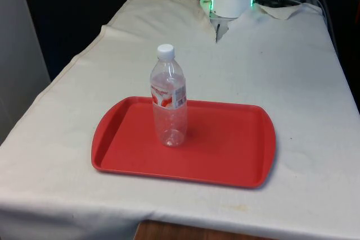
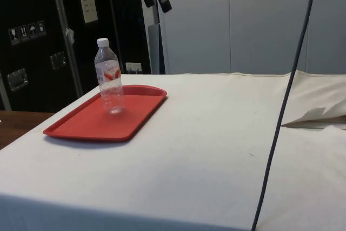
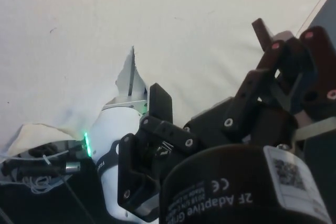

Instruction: Place the bottle upright on the tray.

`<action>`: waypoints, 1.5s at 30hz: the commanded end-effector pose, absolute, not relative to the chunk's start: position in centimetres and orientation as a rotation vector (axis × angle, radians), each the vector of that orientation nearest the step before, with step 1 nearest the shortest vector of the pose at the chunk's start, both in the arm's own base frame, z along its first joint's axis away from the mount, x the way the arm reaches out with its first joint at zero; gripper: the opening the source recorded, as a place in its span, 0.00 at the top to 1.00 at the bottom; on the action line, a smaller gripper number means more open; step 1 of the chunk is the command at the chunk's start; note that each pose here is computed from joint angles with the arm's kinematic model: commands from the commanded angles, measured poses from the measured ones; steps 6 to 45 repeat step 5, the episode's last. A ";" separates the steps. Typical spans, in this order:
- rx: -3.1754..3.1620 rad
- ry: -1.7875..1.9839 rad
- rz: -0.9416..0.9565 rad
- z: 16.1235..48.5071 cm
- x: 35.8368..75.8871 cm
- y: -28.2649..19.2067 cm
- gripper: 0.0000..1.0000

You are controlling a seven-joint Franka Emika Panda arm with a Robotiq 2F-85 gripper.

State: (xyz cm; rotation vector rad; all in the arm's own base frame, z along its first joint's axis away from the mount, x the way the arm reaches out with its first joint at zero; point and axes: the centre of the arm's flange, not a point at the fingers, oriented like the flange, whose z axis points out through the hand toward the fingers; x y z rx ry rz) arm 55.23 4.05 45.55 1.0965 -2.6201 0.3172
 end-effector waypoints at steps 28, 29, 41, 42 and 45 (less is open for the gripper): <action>1.096 -2.622 0.318 45.6 55.3 4.1 0.00; 1.096 -2.622 0.318 45.6 55.3 4.1 0.00; 1.096 -2.622 0.318 45.6 55.3 4.1 0.00; 1.096 -2.622 0.318 45.6 55.3 4.1 0.00; 1.096 -2.622 0.318 45.6 55.3 4.1 0.00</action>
